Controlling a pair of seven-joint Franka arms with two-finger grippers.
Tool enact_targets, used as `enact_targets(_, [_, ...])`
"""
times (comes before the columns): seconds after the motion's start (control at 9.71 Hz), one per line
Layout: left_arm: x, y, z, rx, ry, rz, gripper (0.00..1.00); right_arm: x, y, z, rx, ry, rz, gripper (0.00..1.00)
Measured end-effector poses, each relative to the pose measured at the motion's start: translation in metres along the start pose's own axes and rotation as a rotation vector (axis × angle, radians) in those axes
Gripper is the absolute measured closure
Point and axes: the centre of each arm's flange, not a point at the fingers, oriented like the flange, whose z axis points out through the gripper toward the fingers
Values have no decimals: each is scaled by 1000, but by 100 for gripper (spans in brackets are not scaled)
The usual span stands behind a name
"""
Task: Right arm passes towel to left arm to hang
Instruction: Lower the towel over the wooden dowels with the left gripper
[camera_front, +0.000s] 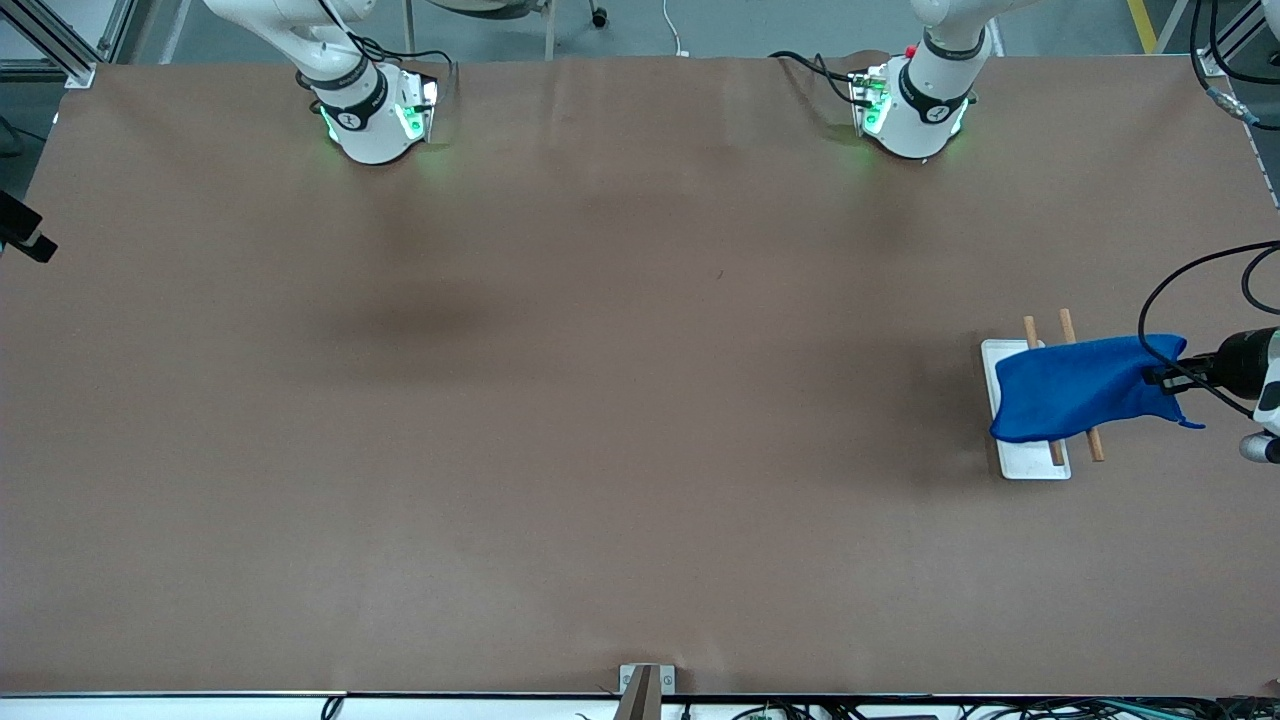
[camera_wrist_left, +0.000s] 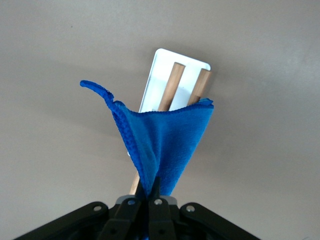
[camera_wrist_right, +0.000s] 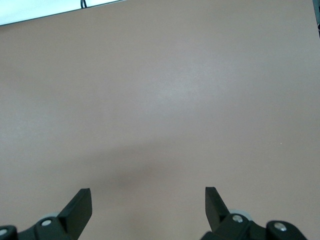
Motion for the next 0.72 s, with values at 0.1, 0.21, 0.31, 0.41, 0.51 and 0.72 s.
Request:
enact_targets(0.1, [2,-10,4,1,-5,-1,97,0,1,0,0,0,0,0])
enact_targets(0.21, [4,-22,7,4,-2,1,97,0,2,1,-1,-5,0,0])
enact_targets(0.31, [7,-33,10,5,-1,5,97,-1,2,3,-2,-18,0,0])
enact_targets(0.41, [9,-45,14,1,1,20,97,-2,4,4,-1,-33,2,0])
enact_targets(0.51, [12,-59,18,-5,-1,27,97,-2,8,5,-2,-37,10,0])
enact_targets(0.72, [16,-79,31,-15,-14,17,97,-1,18,6,1,-39,26,0])
